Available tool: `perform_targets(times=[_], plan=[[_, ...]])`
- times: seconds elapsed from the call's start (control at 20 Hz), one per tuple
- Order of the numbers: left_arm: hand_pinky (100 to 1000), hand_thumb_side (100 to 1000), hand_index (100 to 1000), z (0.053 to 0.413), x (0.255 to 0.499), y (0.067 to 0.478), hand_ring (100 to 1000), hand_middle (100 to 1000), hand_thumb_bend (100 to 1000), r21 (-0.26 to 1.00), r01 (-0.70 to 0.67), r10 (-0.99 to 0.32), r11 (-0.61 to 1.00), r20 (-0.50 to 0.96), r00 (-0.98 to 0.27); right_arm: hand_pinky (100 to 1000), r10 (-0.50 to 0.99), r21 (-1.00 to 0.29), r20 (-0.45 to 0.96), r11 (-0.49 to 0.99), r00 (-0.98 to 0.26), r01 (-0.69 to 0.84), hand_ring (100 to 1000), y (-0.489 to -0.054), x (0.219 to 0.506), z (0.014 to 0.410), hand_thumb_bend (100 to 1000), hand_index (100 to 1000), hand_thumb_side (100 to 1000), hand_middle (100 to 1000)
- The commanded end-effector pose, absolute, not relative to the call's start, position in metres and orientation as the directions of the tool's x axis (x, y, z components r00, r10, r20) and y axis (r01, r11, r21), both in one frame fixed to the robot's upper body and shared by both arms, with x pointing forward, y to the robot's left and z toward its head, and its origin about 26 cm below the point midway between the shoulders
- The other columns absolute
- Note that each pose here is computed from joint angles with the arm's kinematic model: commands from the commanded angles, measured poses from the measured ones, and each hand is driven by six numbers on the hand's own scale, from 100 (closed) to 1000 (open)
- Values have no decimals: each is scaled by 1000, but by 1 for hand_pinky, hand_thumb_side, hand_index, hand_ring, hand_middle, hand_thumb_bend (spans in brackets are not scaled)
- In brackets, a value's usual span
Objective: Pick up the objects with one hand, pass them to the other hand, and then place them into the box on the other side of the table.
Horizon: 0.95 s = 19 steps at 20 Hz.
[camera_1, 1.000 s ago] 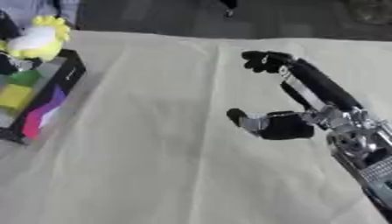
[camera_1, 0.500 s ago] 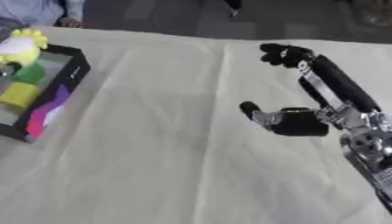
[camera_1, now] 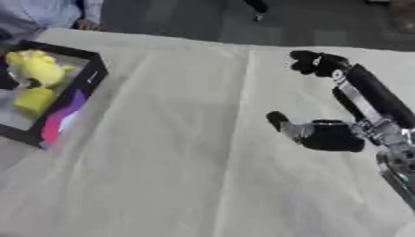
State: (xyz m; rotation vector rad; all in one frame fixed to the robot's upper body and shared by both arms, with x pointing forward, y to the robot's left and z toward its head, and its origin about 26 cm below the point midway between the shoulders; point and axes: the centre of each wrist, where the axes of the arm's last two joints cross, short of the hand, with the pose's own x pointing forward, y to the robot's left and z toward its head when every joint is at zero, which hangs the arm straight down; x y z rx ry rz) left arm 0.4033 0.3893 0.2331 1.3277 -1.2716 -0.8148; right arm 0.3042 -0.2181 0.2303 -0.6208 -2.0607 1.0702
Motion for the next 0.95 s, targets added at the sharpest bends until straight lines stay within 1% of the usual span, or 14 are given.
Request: perform_targets(times=[0.05,0.15,0.2,0.25,0.3,0.35,0.4,0.5,0.6,0.65,0.75,0.8,0.85,0.95], plan=[[894,635,883,249,401,400,861,812,983,966,-243,-961,88,147,233,865,689,-834,359,540,-630,116,826,-222,301,239,410,923,342,764],[881,607,873,250,401,400,851,804,1000,967,-243,-959,73,135,249,863,690,-832,362,542,-627,117,822,-223,301,238,407,922,338,755],[875,603,870,251,401,401,844,801,966,965,-252,-956,71,138,259,861,690,-829,365,546,-624,119,820,-224,301,238,400,922,337,753],[848,589,860,254,400,400,807,789,882,958,-273,-952,82,156,263,859,692,-824,369,552,-621,125,818,-225,301,238,384,921,342,752],[848,589,860,258,399,398,807,789,882,948,-302,-947,100,184,264,859,692,-819,373,559,-618,131,818,-226,301,238,384,921,342,752],[764,486,824,269,397,394,636,746,452,917,-371,-935,148,252,248,859,691,-807,378,572,-616,147,816,-229,301,239,297,926,363,766],[756,512,815,278,393,389,629,744,351,872,-441,-919,211,331,216,862,688,-791,377,588,-620,170,820,-233,301,240,241,930,386,779],[756,536,803,293,382,375,694,758,121,768,-545,-879,337,464,111,853,684,-758,372,614,-627,220,818,-243,301,242,152,934,365,796],[758,582,806,304,368,358,716,768,100,656,-599,-833,459,552,-35,846,676,-721,393,647,-623,248,814,-254,301,245,100,928,384,786],[752,591,800,305,362,350,713,765,100,610,-605,-808,511,581,-97,839,669,-706,406,662,-622,252,808,-260,300,246,100,919,359,771],[741,491,789,306,353,335,702,751,100,533,-599,-755,598,626,-197,826,650,-675,439,694,-620,250,796,-272,298,244,100,901,255,746],[736,489,786,305,348,329,698,748,100,502,-593,-731,630,641,-233,816,643,-656,462,711,-611,253,787,-279,297,243,100,892,216,735],[736,489,786,304,345,323,698,748,100,476,-586,-709,656,655,-261,816,638,-634,486,728,-598,261,787,-285,296,242,100,892,216,735],[728,523,783,301,339,313,698,750,100,424,-562,-657,711,685,-315,792,611,-571,559,774,-561,274,766,-295,294,239,100,871,175,712]])
